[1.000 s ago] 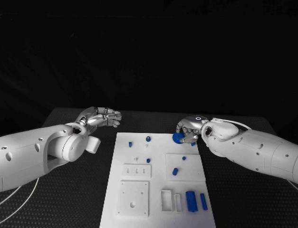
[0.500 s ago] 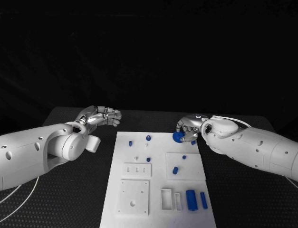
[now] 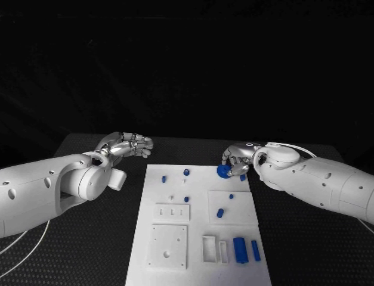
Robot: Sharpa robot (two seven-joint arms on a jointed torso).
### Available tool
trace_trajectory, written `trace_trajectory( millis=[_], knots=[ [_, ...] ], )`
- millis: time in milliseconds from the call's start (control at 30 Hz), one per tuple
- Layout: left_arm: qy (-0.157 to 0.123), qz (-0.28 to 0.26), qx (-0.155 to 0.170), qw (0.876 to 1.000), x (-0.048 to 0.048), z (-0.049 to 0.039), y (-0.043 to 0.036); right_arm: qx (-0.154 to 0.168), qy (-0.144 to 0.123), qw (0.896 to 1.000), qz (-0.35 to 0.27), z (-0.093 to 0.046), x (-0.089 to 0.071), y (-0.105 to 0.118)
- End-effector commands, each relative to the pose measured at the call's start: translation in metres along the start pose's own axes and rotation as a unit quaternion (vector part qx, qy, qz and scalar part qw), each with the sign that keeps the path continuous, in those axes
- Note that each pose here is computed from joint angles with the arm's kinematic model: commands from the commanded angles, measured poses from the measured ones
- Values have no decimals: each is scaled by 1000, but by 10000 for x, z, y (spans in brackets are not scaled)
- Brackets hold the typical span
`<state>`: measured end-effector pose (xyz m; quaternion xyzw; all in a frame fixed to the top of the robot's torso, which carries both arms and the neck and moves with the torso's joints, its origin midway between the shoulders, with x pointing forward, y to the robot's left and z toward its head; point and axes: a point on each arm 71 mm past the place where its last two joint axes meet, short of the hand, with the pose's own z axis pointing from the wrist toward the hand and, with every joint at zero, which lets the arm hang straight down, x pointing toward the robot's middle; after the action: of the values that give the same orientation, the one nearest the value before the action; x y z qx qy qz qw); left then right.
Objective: Assemble the parts on the task board
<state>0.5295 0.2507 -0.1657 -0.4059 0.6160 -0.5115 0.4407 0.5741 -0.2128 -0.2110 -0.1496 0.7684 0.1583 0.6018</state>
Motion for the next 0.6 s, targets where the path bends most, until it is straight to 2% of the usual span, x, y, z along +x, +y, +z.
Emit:
trace_trajectory(
  millis=[33,200,600],
  knots=[
    [8,0,4,1000,18,0,-15,-6,55,998,-13,-33,276,21],
    [9,0,4,1000,21,-5,-15,-9,11,999,-35,-29,215,54],
    [11,10,8,1000,21,-11,-22,-25,-45,996,-73,-31,138,147]
  ],
)
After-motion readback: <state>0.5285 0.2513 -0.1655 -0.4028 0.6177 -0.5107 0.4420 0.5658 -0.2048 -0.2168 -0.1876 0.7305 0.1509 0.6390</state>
